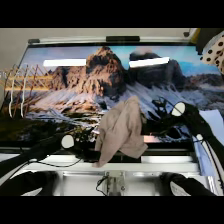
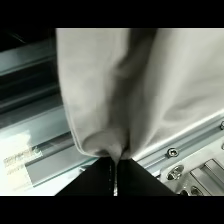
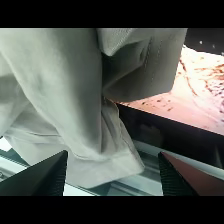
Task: Fold the shirts.
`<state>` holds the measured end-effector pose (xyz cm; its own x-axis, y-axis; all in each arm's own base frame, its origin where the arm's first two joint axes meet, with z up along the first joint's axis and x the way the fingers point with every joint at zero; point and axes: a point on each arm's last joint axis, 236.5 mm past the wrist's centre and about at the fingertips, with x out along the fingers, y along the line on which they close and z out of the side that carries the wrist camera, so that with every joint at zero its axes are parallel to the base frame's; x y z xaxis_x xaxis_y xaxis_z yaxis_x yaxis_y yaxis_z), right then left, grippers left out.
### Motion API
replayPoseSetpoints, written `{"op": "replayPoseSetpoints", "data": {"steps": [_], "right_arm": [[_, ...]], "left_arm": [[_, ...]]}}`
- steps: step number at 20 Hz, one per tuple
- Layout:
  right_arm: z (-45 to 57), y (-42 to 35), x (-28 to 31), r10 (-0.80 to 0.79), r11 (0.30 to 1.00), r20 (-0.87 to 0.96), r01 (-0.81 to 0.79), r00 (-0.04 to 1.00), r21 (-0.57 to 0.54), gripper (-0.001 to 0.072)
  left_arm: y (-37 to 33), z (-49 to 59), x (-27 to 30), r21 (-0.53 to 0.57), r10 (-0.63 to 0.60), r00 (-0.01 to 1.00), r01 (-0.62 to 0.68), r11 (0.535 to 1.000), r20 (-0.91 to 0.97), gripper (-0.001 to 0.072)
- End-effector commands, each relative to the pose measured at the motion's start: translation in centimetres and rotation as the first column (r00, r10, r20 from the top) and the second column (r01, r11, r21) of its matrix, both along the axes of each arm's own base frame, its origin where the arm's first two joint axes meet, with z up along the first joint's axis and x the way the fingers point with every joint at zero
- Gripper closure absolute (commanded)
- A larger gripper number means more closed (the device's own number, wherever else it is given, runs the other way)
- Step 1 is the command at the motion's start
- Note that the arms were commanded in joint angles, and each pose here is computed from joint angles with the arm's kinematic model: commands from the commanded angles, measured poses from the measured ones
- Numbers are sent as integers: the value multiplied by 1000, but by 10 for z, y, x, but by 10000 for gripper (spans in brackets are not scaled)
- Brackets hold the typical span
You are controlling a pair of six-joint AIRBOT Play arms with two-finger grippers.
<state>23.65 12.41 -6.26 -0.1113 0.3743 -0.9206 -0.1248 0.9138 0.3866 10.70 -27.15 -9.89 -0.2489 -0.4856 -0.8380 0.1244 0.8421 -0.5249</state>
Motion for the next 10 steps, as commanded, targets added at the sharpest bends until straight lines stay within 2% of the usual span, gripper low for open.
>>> {"op": "replayPoseSetpoints", "data": {"steps": [1, 2, 3, 4, 5, 6, 8, 10], "right_arm": [[-23, 22, -11, 54, 999, 9, -54, 999, 9, 40], [-28, 29, -14, 92, 996, 9, -92, 996, -1, 111], [-33, 35, -15, 119, 993, 19, -119, 993, -15, 323], [-35, 36, -14, 130, 991, 30, -129, 991, -29, 570], [-32, 34, -11, 137, 990, 39, -135, 990, -47, 648], [-24, 29, -6, 162, 985, 63, -157, 985, -71, 649], [11, 8, 20, 239, 961, 174, -208, 955, -180, 649], [80, -11, 59, 288, 939, 376, -183, 881, -291, 649]], "left_arm": [[0, 15, 8, -34, -5, 998, 7, 999, 61, 674], [1, 22, 15, -47, 9, 996, -5, 999, 87, 675], [4, 29, 23, -64, 33, 993, -26, 998, 111, 674], [8, 38, 35, -83, 66, 988, -54, 995, 142, 675], [16, 47, 48, -88, 84, 978, -68, 994, 189, 676], [27, 58, 63, -67, 70, 963, -55, 996, 262, 676], [62, 91, 99, 48, -15, 903, -6, 999, 430, 677], [96, 161, 146, 160, -75, 786, -30, 987, 613, 677]]}}
